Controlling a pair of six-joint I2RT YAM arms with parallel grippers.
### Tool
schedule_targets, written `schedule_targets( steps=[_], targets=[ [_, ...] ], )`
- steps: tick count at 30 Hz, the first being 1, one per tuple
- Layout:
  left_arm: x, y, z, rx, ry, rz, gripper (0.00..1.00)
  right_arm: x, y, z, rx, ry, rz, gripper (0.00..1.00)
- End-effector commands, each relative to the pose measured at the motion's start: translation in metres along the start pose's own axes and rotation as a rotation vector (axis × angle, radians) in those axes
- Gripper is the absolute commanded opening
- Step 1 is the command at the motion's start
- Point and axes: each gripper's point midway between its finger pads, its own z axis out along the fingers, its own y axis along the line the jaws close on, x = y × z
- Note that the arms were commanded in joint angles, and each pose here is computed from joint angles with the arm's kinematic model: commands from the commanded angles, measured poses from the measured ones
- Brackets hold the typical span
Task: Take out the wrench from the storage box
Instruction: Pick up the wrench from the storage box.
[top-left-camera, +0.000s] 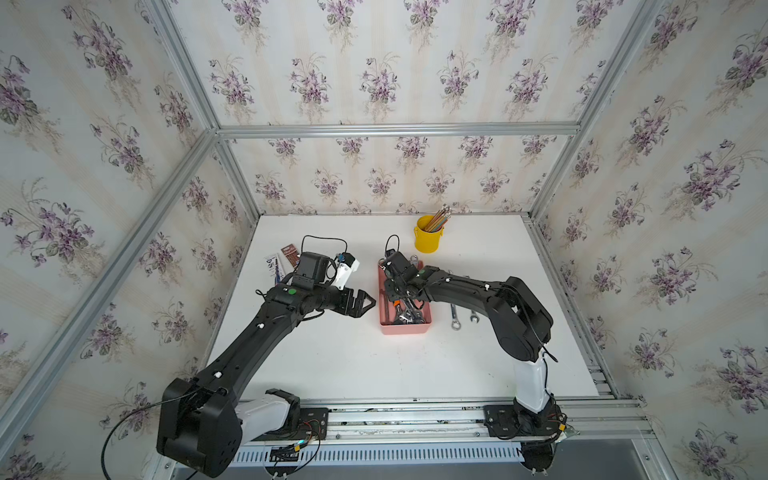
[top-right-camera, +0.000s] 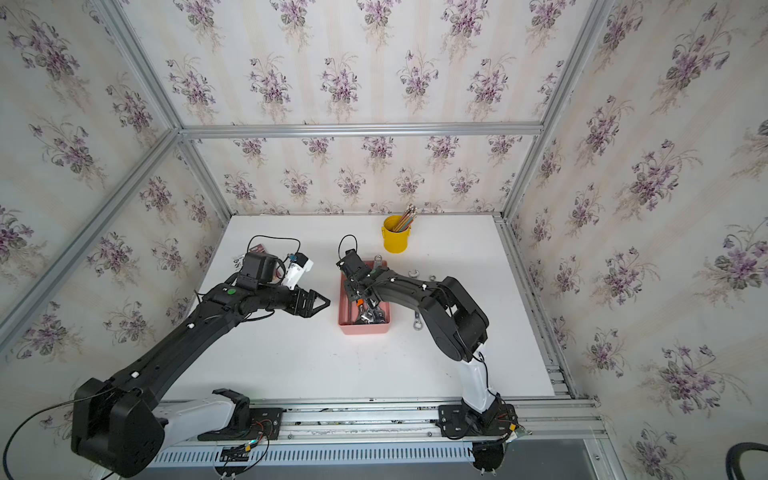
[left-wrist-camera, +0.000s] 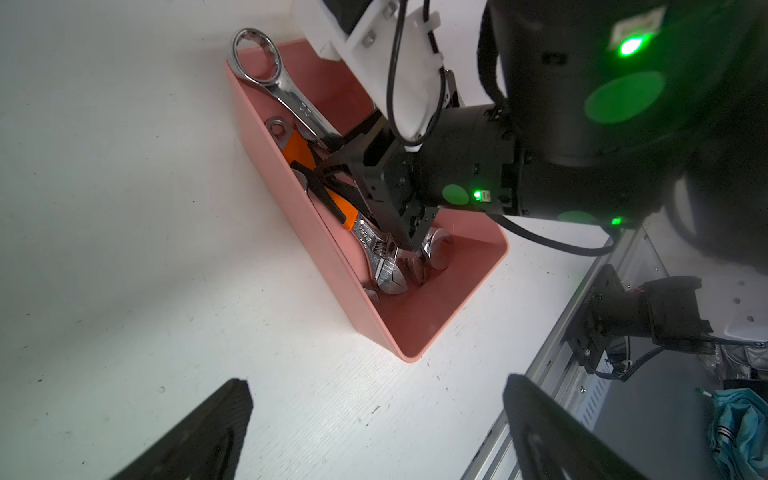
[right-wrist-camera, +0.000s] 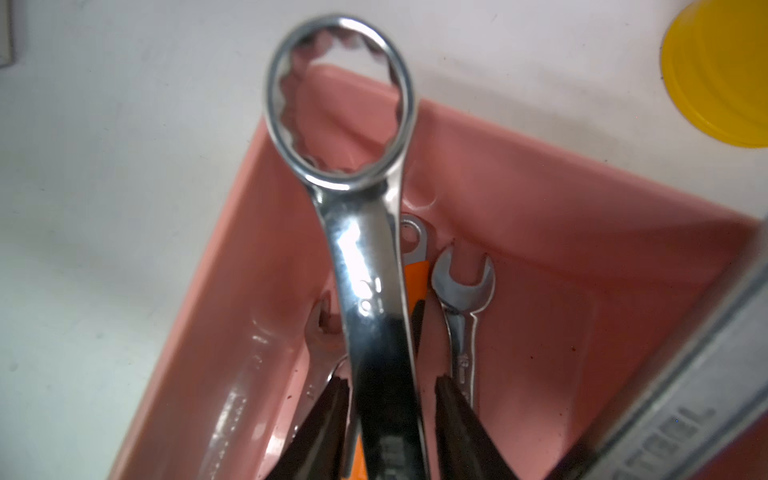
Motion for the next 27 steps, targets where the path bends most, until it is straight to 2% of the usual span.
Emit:
schedule_targets(
  steps=[1, 4, 8, 10, 15, 27],
  targets=[
    [-0.004, 0.001, 0.0, -0.006, -0.012, 0.01, 0.99, -0.001, -0.009, 0.0, 0.083, -0.009, -0.022, 0.36],
    [-0.003, 0.002, 0.002, -0.004, -0.006, 0.009, 0.99, 0.0, -0.013, 0.001, 0.13, -0.007, -0.039, 0.32],
    [-0.003, 0.004, 0.004, -0.005, 0.001, 0.011, 0.99, -0.006, -0.013, -0.003, 0.136, -0.023, -0.036, 0.18],
    [-0.002, 0.005, 0.004, -0.008, 0.005, 0.012, 0.99, -0.009, -0.012, -0.005, 0.137, -0.034, -0.043, 0.15],
    [0.001, 0.006, 0.005, -0.008, 0.008, 0.011, 0.99, -0.009, -0.008, -0.004, 0.128, -0.026, -0.038, 0.11],
    [0.002, 0.007, 0.004, 0.001, 0.003, 0.007, 0.99, -0.022, -0.003, -0.039, 0.055, -0.081, 0.036, 0.07]
  ],
)
